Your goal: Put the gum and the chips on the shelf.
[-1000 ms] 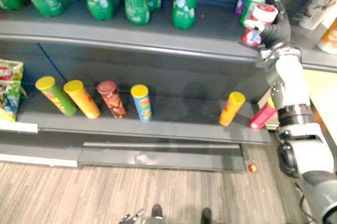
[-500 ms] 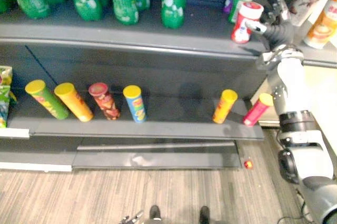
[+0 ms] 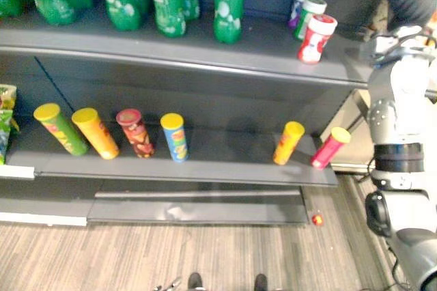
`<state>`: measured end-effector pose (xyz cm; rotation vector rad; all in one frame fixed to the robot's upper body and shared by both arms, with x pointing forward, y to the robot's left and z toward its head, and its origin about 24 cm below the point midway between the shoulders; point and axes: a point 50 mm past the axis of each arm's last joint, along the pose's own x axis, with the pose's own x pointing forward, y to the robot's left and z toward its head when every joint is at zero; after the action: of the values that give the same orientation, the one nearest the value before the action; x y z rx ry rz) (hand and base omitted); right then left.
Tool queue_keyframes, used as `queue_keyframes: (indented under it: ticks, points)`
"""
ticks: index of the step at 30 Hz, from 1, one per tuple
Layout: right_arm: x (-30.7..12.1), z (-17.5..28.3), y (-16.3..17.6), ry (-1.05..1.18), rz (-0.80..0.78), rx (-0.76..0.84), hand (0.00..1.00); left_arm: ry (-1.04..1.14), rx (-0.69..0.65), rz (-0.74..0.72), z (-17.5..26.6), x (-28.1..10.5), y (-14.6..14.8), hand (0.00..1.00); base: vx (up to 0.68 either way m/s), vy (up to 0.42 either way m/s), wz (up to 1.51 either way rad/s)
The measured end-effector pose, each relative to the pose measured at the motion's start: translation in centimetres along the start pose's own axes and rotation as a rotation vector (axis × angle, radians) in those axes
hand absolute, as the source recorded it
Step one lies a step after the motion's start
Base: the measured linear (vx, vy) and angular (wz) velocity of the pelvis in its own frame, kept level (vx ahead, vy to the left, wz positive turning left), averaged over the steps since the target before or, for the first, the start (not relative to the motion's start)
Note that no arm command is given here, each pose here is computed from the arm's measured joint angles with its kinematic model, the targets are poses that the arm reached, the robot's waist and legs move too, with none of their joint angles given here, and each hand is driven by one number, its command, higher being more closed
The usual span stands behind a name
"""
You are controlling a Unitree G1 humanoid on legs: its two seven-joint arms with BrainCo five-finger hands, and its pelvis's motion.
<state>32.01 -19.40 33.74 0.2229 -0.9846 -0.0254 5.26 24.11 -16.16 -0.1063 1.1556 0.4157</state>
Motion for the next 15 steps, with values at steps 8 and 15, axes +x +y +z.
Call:
queue_keyframes:
  ticks: [8,15]
  points:
    - [-10.3,-0.1,-0.4,0.022,0.012,0.110,0.00,0.024,0.017,0.017,-0.8,-0.1,0.1,0.00,0.00,0.000,0.00]
    - [-20.3,-2.5,2.7,0.377,0.229,0.223,0.00,0.023,0.023,0.025,-1.2,-0.3,0.3,0.00,0.00,0.000,-0.01]
